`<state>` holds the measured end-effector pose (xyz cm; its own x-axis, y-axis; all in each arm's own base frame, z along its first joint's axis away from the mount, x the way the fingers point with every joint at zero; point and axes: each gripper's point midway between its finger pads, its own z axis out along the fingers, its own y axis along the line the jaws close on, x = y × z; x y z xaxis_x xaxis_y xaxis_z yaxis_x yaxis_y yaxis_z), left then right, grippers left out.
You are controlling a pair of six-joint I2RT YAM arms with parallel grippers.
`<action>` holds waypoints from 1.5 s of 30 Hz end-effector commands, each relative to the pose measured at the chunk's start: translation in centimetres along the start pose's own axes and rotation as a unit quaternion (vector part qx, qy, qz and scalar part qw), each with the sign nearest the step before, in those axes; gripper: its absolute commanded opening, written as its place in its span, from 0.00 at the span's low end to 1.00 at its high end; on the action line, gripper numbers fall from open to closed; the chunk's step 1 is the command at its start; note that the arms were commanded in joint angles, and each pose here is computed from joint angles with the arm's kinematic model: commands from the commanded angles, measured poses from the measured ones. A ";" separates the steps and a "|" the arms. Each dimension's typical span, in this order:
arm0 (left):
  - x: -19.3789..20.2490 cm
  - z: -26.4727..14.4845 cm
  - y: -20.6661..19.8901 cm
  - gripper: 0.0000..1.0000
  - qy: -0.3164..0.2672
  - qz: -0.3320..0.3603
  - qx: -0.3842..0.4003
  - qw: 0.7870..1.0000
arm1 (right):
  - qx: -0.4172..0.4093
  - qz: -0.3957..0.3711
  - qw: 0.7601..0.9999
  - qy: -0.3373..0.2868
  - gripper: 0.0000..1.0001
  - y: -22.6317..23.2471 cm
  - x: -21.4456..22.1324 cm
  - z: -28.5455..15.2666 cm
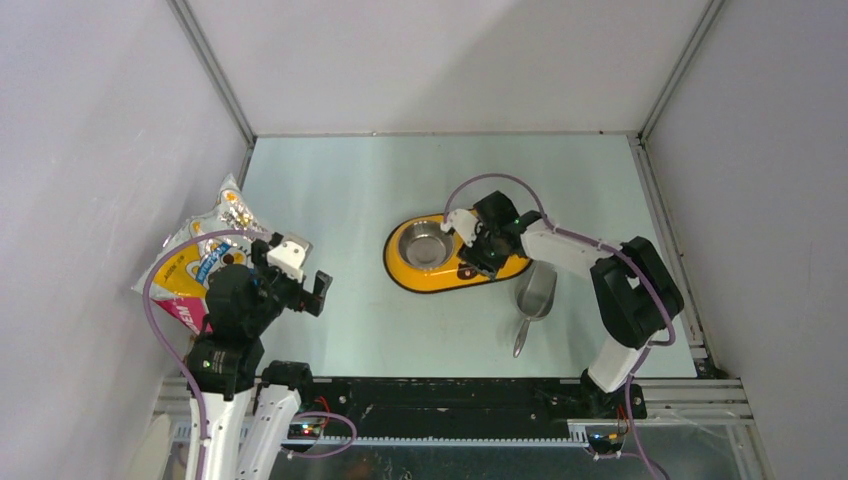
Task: Serve the pet food
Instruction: Move the pet food bowl to the center of the board.
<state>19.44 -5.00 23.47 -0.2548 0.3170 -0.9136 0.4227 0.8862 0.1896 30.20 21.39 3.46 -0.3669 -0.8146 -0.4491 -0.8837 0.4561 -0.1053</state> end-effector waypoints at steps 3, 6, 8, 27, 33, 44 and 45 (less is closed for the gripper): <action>-0.8 0.0 0.0 0.98 -0.020 -0.007 0.000 1.000 | 0.042 0.073 0.996 -0.026 0.54 -6.3 -1.7 -0.2; -0.8 -0.1 0.1 0.98 -0.020 -0.008 -0.002 1.000 | 0.053 0.089 0.994 -0.024 0.54 -8.4 -1.9 0.1; -0.8 0.0 0.0 0.98 -0.021 -0.007 0.000 1.000 | 0.062 0.101 0.993 -0.021 0.54 -9.9 -1.5 0.2; -0.8 -0.1 -0.1 0.98 -0.023 -0.007 0.002 1.000 | 0.140 0.215 0.966 0.037 0.55 -19.4 6.4 0.0; -0.9 -0.1 -0.1 0.98 -0.024 -0.007 0.003 1.000 | 0.168 0.241 0.955 0.046 0.56 -22.2 8.2 -0.7; -0.8 -0.1 -0.2 0.98 -0.023 -0.007 0.005 1.000 | 0.212 0.214 0.948 0.103 0.72 -25.9 12.9 -3.1; -0.8 -0.1 -0.2 0.98 -0.023 -0.007 0.006 1.000 | 0.208 0.214 0.949 0.105 0.73 -25.8 13.2 -3.3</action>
<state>19.28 -5.06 23.67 -0.2437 0.3096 -0.9191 0.4250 0.8859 0.1857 47.86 2.23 3.60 -0.7143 -0.5373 -0.4483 -0.4890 0.8415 -0.2296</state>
